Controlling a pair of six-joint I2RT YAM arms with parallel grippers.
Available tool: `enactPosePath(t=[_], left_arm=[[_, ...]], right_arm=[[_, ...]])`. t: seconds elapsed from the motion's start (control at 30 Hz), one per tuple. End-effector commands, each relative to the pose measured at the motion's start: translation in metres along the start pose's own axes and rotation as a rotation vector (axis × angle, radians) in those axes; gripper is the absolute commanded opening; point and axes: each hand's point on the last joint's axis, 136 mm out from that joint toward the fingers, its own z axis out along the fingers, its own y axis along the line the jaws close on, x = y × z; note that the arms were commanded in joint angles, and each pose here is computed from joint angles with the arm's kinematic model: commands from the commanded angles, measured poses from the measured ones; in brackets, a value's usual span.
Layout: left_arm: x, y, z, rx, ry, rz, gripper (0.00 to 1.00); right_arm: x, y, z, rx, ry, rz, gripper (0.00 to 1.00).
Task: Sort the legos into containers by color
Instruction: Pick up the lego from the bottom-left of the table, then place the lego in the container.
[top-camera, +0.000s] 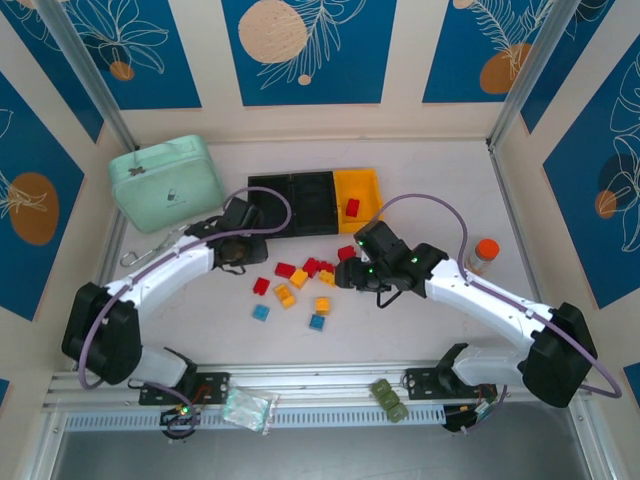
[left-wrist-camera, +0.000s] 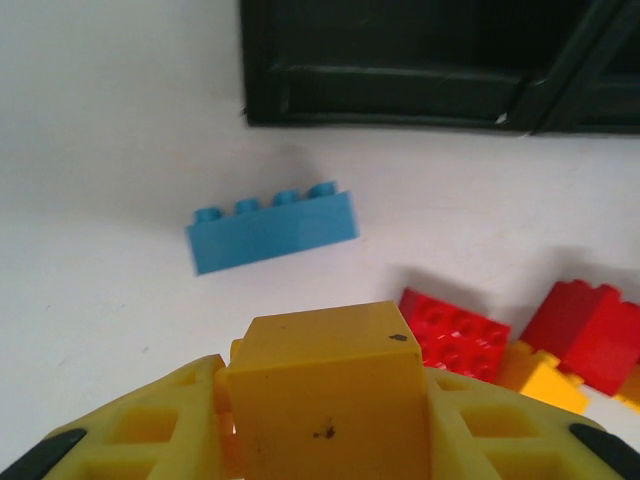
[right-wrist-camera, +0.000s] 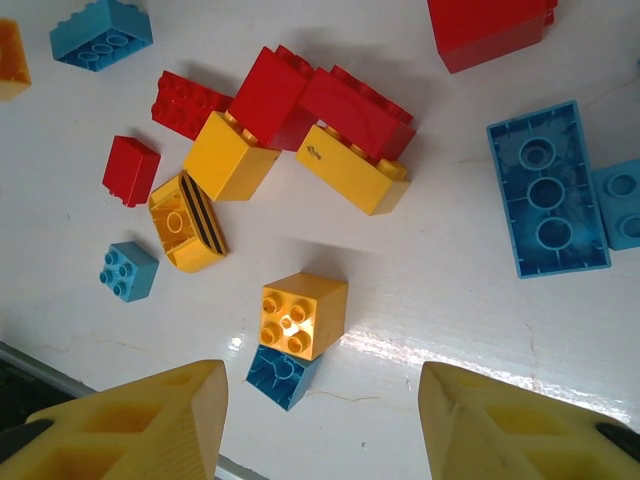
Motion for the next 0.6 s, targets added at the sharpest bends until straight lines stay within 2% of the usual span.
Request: enactPosePath(t=[0.0, 0.3, 0.57], left_arm=[[-0.016, -0.029, -0.001, 0.058, 0.005, 0.058, 0.26], [-0.064, -0.095, 0.02, 0.112, 0.003, 0.153, 0.26], [-0.098, -0.131, 0.051, 0.099, 0.013, 0.215, 0.26]], right_arm=[[0.003, -0.006, -0.008, 0.017, -0.011, 0.026, 0.53], [0.01, -0.018, -0.012, 0.037, -0.021, 0.07, 0.53], [0.017, -0.03, -0.017, 0.059, -0.035, 0.105, 0.53]])
